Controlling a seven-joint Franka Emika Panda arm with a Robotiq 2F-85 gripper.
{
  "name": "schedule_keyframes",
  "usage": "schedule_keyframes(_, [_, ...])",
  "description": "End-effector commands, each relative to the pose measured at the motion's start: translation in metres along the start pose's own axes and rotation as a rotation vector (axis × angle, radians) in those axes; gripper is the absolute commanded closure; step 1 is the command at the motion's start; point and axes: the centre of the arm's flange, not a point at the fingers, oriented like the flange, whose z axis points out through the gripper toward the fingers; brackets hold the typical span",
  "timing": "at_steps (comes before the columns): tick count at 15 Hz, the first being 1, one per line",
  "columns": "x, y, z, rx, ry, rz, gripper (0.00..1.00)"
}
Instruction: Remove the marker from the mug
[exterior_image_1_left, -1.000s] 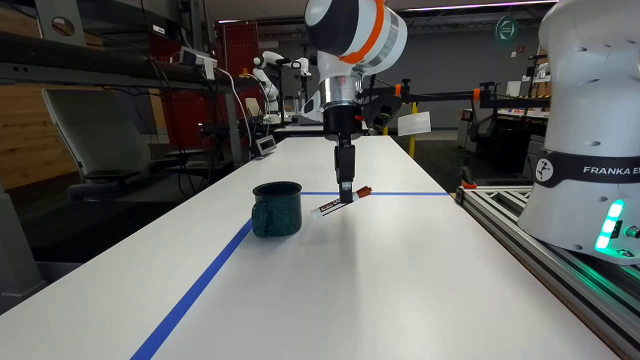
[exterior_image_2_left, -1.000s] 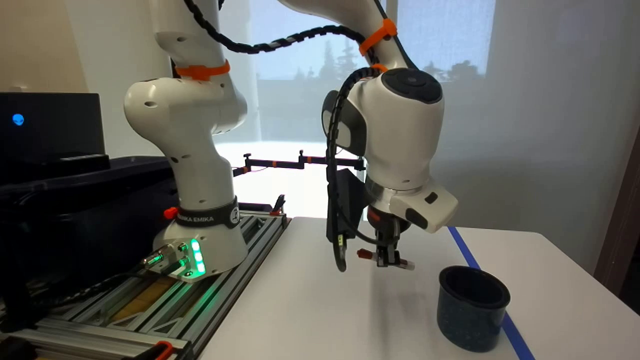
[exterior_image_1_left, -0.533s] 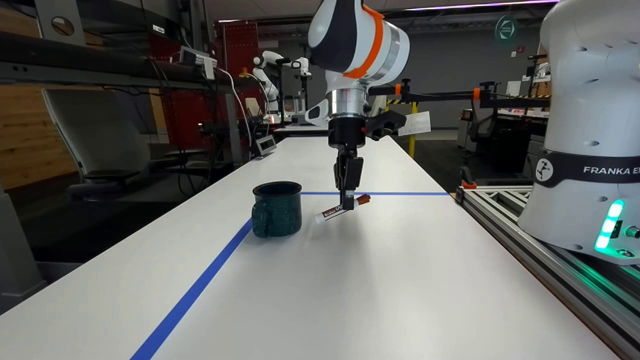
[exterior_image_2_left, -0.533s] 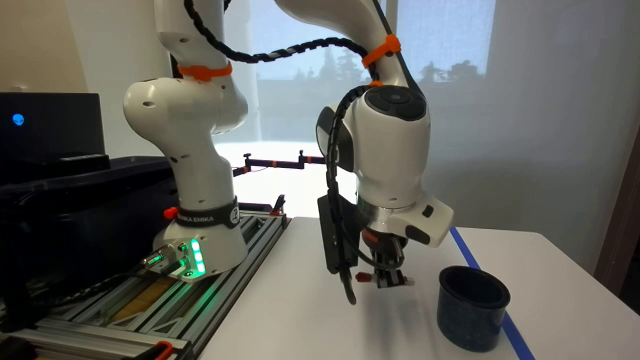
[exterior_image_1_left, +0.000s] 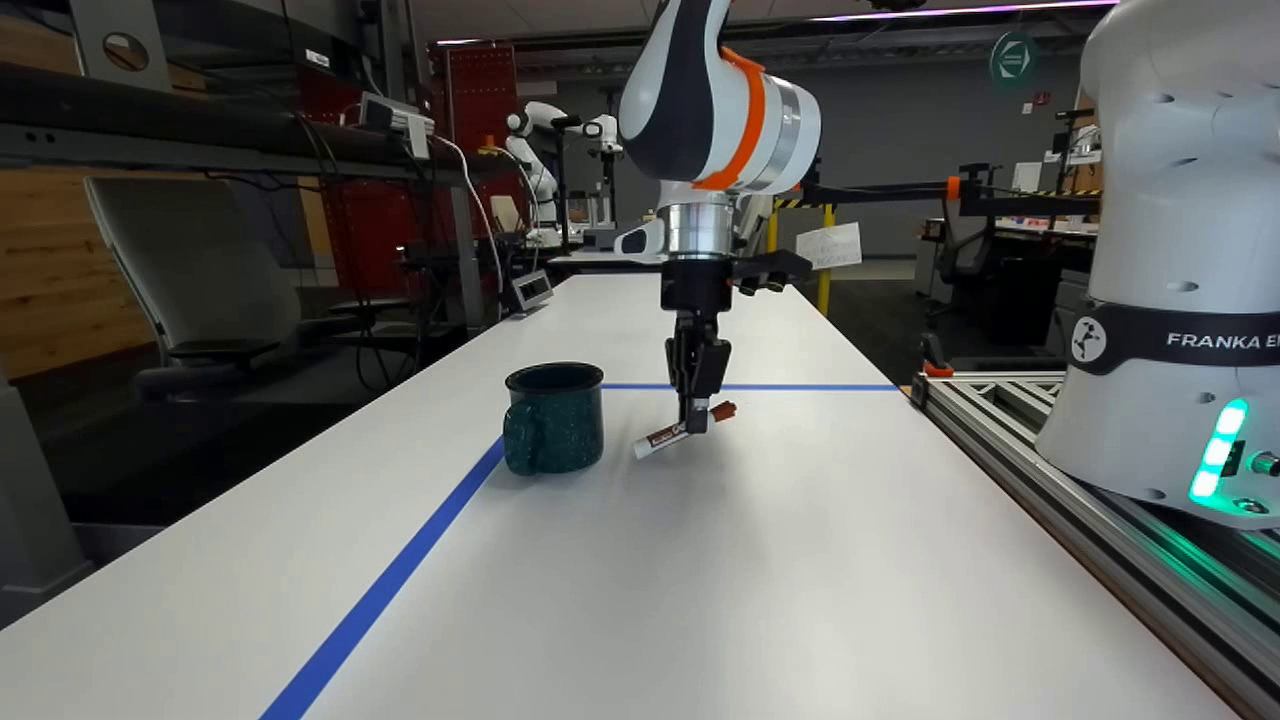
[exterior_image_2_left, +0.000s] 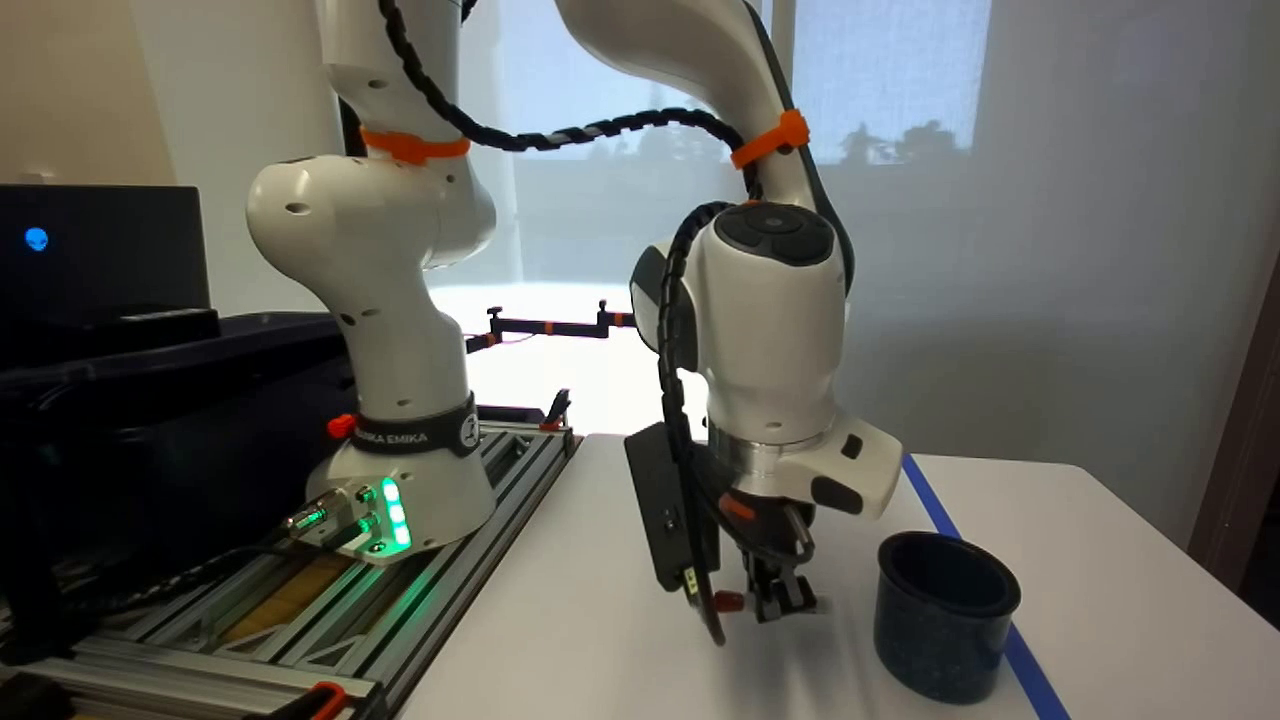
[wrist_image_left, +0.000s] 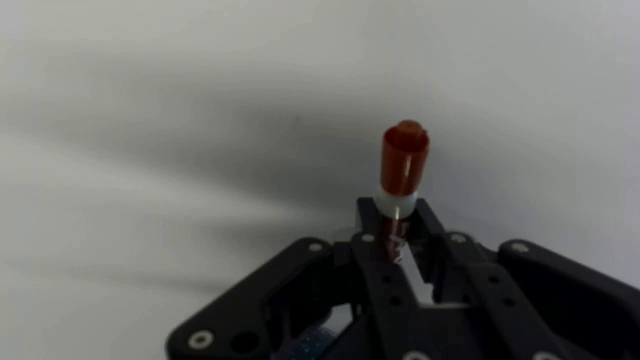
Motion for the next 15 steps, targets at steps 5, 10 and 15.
schedule_keyframes(5, [-0.003,-0.001,0.009,-0.049,0.028,-0.03,0.51])
schedule_keyframes(10, [0.0,-0.009,-0.003,-0.059,0.033,0.012,0.12])
schedule_keyframes(15, [0.006,-0.021,-0.024,-0.146,0.017,0.169,0.0])
